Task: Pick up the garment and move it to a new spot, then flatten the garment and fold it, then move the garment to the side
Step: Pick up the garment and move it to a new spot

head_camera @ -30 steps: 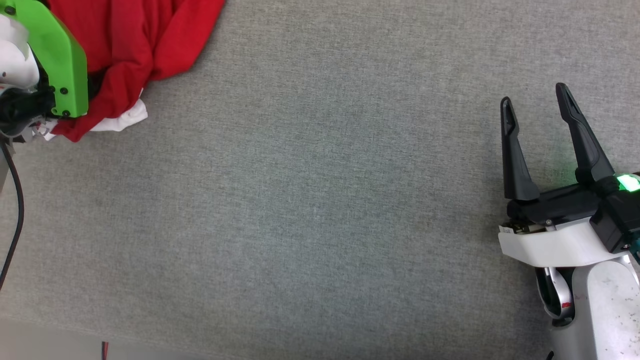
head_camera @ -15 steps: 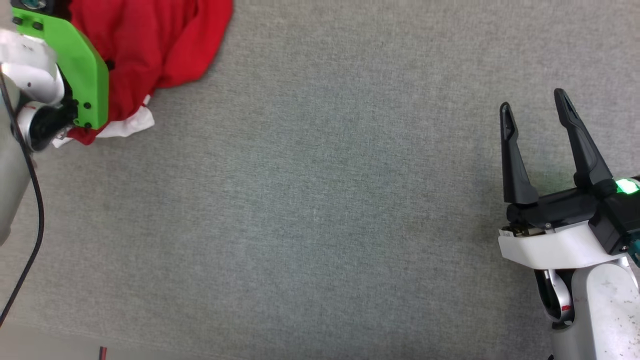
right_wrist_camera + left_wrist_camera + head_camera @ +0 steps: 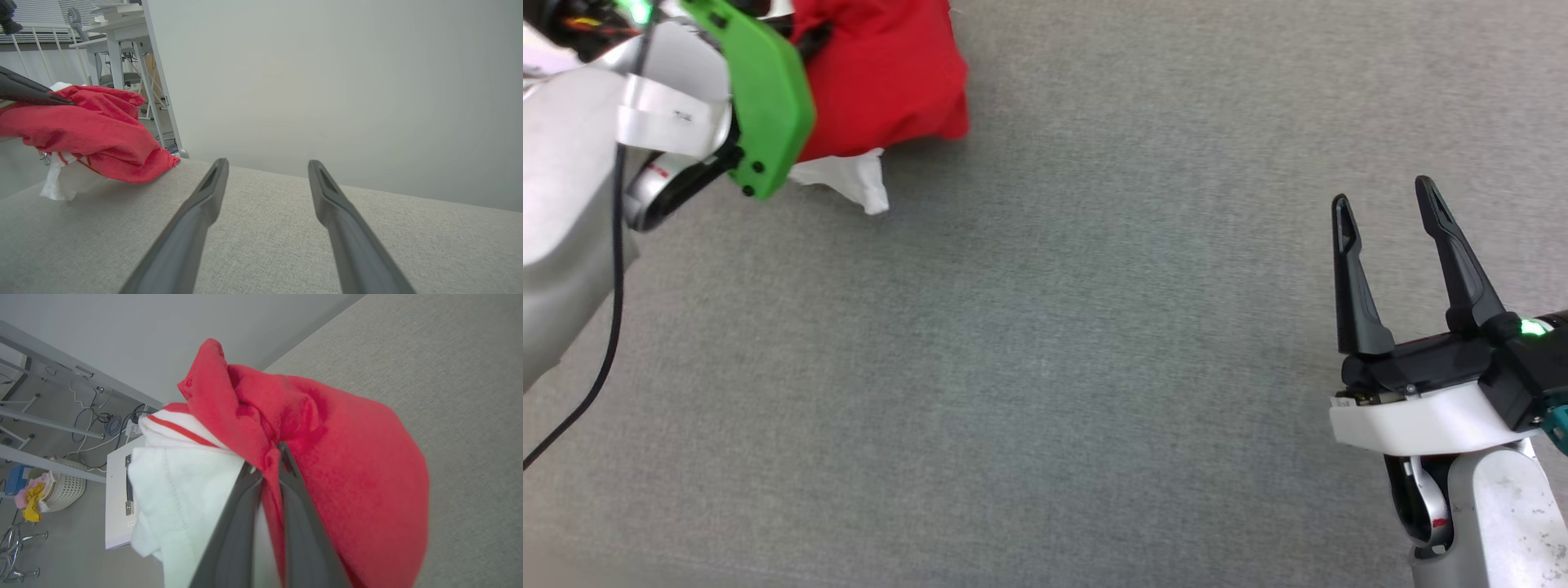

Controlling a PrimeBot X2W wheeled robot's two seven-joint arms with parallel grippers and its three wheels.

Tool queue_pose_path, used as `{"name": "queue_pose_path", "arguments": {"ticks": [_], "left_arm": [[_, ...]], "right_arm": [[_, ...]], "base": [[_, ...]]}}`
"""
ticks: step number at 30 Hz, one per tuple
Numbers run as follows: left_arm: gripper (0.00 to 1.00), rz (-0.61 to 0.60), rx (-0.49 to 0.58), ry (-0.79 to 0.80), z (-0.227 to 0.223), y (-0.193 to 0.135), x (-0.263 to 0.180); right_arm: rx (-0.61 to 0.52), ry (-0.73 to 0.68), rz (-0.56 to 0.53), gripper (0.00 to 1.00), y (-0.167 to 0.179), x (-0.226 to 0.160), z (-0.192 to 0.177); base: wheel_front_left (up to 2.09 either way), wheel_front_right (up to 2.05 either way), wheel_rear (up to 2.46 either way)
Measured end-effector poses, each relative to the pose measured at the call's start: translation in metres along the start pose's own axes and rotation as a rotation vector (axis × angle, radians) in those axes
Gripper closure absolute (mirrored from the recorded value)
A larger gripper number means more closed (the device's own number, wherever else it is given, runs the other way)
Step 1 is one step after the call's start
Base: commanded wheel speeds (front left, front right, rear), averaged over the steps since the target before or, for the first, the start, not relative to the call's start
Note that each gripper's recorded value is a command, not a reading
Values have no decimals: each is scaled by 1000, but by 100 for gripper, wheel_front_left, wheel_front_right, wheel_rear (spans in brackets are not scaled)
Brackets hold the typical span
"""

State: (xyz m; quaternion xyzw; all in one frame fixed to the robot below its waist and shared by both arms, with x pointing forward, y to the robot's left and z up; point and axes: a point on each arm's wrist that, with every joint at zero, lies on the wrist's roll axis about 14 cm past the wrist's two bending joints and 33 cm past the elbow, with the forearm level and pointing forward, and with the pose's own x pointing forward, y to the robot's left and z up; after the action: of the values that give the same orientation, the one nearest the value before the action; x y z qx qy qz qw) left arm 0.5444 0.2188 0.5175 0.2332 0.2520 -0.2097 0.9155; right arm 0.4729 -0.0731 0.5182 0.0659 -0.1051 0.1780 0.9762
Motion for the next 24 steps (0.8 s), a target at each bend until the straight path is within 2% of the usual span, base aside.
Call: {"name": "queue_pose_path", "arguments": {"ticks": [9, 16, 20, 24], "left_arm": [[100, -232, 229, -199, 81, -94, 22], [100, -471, 361, -363, 135, -206, 30], [100, -625, 406, -396, 135, -278, 24], [100, -759, 437, -360, 111, -343, 16]], "right_arm": [[-4, -34, -106, 0, -33, -20, 25], [-21, -48, -234, 0, -73, -46, 41], [-34, -48, -291, 0, -89, -60, 47], [-50, -38, -336, 0, -102, -72, 49]], "base": [[0, 0, 0], [0, 0, 0], [0, 0, 0], [0, 0, 0]]}}
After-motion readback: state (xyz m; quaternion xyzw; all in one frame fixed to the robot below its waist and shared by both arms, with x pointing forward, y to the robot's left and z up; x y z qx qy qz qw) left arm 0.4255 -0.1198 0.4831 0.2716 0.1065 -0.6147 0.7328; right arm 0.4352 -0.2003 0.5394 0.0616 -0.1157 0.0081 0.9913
